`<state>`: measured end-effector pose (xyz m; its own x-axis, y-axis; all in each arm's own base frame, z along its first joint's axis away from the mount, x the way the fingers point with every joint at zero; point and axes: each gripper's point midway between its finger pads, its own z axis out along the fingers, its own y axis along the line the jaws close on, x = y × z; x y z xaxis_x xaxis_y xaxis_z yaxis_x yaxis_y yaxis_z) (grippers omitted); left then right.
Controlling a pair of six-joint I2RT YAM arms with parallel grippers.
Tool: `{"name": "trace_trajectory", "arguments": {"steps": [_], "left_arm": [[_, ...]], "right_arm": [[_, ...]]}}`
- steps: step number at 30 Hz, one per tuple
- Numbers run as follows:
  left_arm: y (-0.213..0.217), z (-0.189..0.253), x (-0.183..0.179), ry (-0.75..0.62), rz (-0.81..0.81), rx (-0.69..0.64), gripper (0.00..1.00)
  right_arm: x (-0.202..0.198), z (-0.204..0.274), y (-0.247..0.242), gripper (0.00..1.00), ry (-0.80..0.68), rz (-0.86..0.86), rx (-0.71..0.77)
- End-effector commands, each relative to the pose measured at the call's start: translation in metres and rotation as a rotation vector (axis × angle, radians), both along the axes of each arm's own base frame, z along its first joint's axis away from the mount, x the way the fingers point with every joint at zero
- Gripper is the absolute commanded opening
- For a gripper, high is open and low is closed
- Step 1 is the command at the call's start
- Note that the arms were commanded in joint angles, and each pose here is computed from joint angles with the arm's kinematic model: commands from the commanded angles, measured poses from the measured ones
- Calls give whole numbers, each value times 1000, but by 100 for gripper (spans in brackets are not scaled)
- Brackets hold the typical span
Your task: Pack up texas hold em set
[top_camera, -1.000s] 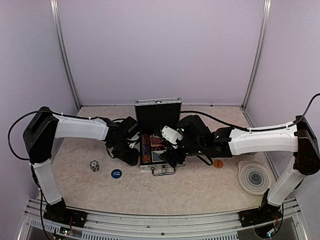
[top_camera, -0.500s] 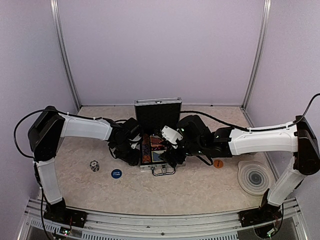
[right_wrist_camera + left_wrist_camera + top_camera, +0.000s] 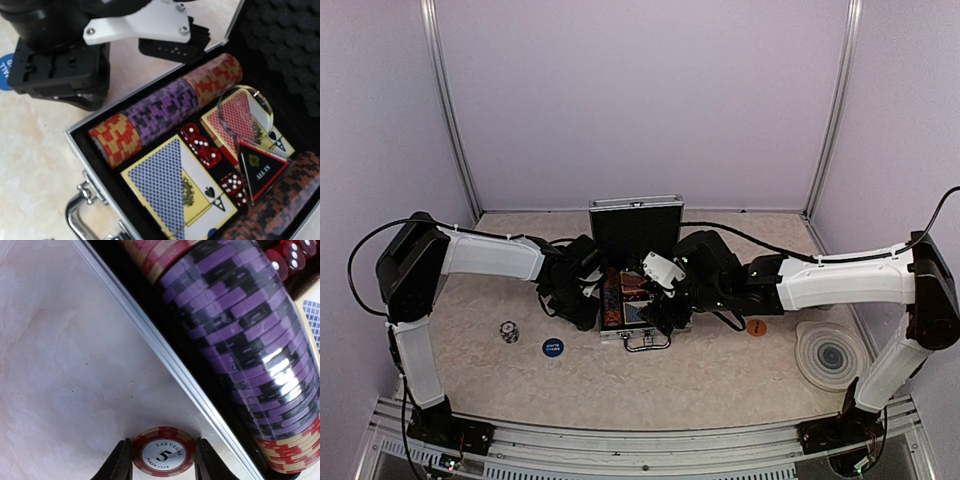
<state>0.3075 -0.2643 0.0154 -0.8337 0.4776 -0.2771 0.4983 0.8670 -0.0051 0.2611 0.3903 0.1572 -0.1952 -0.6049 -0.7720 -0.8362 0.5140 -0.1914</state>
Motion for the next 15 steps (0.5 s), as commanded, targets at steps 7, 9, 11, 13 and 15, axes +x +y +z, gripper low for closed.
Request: {"name": "trace_trajectory", "arguments": {"steps": [7, 9, 11, 13, 15], "left_arm": [[-3, 5, 2, -5, -3, -11, 36], [-3, 9, 3, -13, -2, -10, 36], [-3, 12, 3, -17, -2, -13, 36], [-3, 16, 3, -24, -1, -17, 36], [-3, 20, 4, -29, -1, -21, 36]], "right_arm": [[4, 4, 2, 90, 0, -6, 5], [4, 6, 3, 90, 3, -7, 9], [4, 8, 4, 90, 5, -8, 12], [5, 8, 5, 90, 8, -12, 14], [5, 9, 6, 90, 13, -15, 17]]}}
